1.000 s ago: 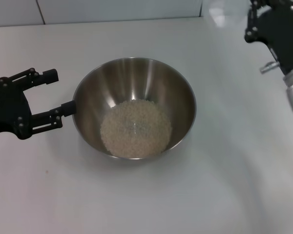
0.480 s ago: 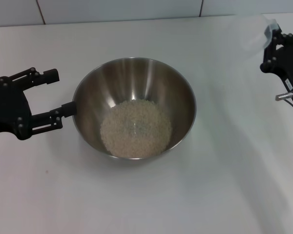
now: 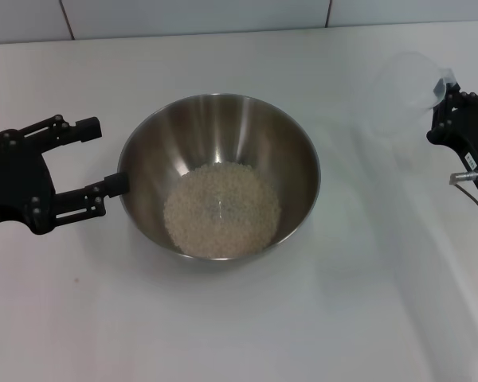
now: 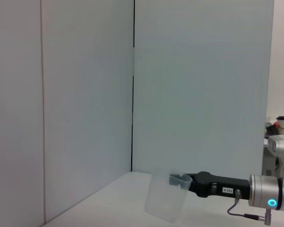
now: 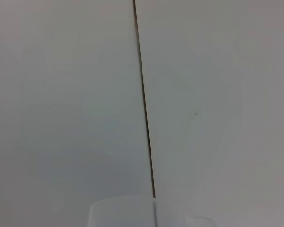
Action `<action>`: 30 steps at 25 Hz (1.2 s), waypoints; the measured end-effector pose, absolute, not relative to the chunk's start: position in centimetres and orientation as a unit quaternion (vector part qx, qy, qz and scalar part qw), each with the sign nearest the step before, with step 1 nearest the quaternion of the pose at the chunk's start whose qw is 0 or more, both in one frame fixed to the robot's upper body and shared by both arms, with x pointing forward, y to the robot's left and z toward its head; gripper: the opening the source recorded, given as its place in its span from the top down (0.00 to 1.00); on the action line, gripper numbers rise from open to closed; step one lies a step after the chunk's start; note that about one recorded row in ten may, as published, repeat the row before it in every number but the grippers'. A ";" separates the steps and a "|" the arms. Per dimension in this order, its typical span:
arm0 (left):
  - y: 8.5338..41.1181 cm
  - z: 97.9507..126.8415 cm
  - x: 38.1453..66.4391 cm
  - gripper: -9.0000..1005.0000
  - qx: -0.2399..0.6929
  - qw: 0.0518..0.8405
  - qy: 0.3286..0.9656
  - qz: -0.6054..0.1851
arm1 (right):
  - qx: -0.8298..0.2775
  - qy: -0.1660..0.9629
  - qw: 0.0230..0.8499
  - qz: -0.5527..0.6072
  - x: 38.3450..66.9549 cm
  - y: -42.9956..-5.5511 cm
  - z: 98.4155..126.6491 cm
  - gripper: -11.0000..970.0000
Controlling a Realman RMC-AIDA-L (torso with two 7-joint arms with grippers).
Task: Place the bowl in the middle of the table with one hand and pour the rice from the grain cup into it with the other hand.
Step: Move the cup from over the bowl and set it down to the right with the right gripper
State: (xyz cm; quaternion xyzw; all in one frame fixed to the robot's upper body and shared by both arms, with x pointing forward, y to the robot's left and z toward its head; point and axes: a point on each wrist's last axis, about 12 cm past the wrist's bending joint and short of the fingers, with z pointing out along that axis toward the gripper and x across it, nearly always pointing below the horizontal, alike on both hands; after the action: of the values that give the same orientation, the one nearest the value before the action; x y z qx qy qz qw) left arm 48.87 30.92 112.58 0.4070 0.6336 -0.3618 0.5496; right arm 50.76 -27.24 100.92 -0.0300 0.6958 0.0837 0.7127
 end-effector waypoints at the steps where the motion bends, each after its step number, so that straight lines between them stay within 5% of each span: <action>1: 30.9 112.6 48.9 0.21 0.407 0.550 0.634 -0.362 | -0.029 0.697 0.711 0.084 50.7 -27.2 100.8 0.97; 30: 30.8 112.5 48.9 0.21 0.407 0.548 0.632 -0.366 | -0.004 0.769 0.633 0.089 51.0 -27.4 98.6 0.97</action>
State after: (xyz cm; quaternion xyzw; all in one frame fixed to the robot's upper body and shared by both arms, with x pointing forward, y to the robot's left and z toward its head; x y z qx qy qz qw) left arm 48.89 30.77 112.52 0.4072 0.6321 -0.3663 0.5481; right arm 51.02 -27.44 98.58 -0.0035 0.7692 0.0889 0.6328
